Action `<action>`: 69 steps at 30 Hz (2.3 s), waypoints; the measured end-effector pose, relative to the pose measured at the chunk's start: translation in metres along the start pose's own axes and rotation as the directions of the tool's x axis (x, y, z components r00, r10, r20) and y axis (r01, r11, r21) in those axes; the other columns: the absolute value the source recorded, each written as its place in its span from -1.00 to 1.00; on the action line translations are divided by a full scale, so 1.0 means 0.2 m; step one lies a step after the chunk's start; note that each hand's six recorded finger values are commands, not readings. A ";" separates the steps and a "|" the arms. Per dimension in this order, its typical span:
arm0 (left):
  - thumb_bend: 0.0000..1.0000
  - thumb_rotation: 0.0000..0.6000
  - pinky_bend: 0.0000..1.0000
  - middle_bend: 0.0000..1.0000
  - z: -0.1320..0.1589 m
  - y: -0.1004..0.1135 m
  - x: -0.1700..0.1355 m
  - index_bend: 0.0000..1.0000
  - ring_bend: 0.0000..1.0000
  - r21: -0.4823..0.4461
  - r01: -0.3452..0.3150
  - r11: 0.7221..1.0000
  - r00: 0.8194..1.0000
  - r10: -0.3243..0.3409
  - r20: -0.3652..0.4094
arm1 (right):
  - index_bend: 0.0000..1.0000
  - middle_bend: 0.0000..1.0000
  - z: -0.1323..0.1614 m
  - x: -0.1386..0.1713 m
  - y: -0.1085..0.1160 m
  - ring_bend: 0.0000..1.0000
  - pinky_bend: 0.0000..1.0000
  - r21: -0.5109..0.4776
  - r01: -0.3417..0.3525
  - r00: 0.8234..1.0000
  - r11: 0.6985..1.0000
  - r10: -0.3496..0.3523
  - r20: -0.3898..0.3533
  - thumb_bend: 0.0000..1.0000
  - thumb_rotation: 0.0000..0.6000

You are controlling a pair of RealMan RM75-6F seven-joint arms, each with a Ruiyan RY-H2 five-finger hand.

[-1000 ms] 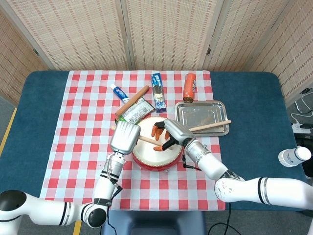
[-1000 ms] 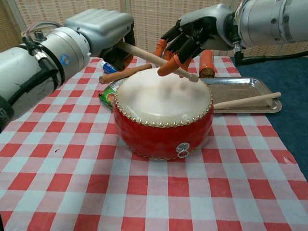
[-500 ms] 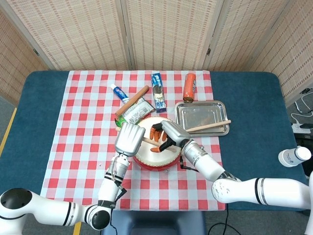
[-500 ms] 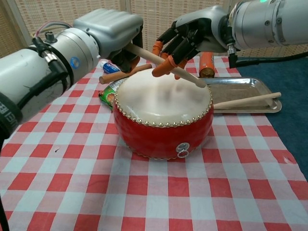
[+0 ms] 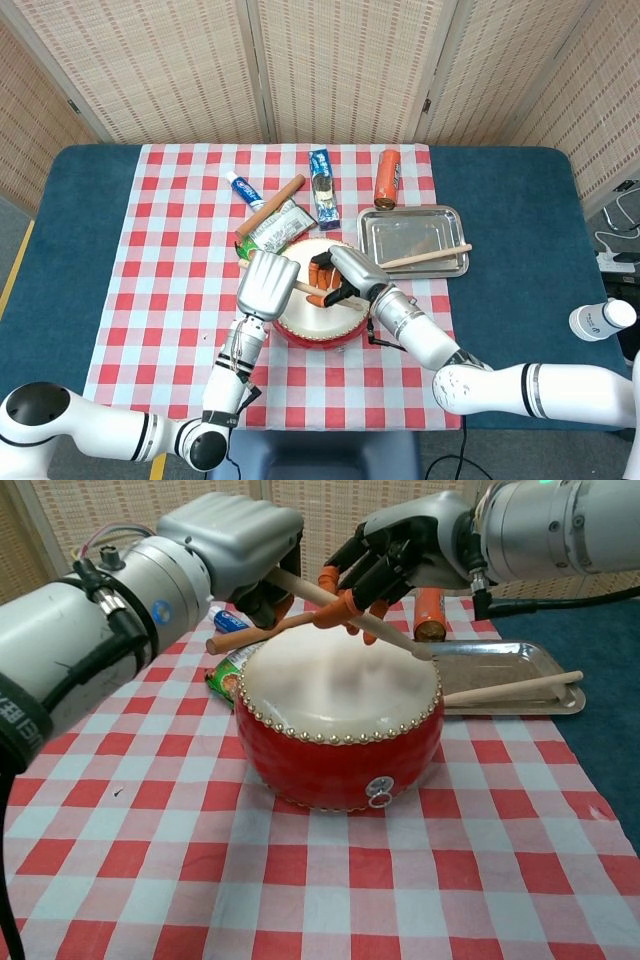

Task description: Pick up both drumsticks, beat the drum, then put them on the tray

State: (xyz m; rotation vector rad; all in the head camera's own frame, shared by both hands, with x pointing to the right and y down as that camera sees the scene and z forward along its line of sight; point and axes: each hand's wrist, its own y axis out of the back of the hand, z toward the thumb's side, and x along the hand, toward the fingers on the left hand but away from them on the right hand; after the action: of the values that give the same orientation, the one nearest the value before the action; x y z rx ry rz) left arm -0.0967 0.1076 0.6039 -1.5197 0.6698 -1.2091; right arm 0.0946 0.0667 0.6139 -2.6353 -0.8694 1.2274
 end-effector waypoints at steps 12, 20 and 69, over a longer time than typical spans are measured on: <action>0.41 1.00 1.00 0.88 0.02 -0.02 -0.01 0.60 0.76 0.072 -0.018 0.997 0.999 0.015 0.040 | 0.55 0.48 -0.01 -0.01 0.00 0.19 0.11 0.009 0.010 1.000 1.000 -0.010 0.003 -0.53 1.00; 0.35 1.00 1.00 0.51 0.04 -0.03 -0.02 0.20 0.48 0.094 -0.024 0.995 0.998 0.018 0.065 | 0.70 0.51 -0.02 -0.01 0.00 0.23 0.13 0.031 0.018 1.000 0.999 -0.019 0.008 -0.53 1.00; -0.25 1.00 -0.63 -1.00 -0.01 -0.02 -0.01 -1.00 -1.00 0.097 -0.037 0.995 0.998 0.031 0.055 | 0.99 0.64 -0.05 -0.01 0.00 0.42 0.23 0.130 0.073 0.996 0.989 -0.078 0.035 -0.46 1.00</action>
State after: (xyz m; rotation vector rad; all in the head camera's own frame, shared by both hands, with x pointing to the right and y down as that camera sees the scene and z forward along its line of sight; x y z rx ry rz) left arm -0.1001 0.1090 0.6074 -1.4485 0.5904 -1.1550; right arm 0.1008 0.0661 0.6222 -2.4629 -0.8570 1.2765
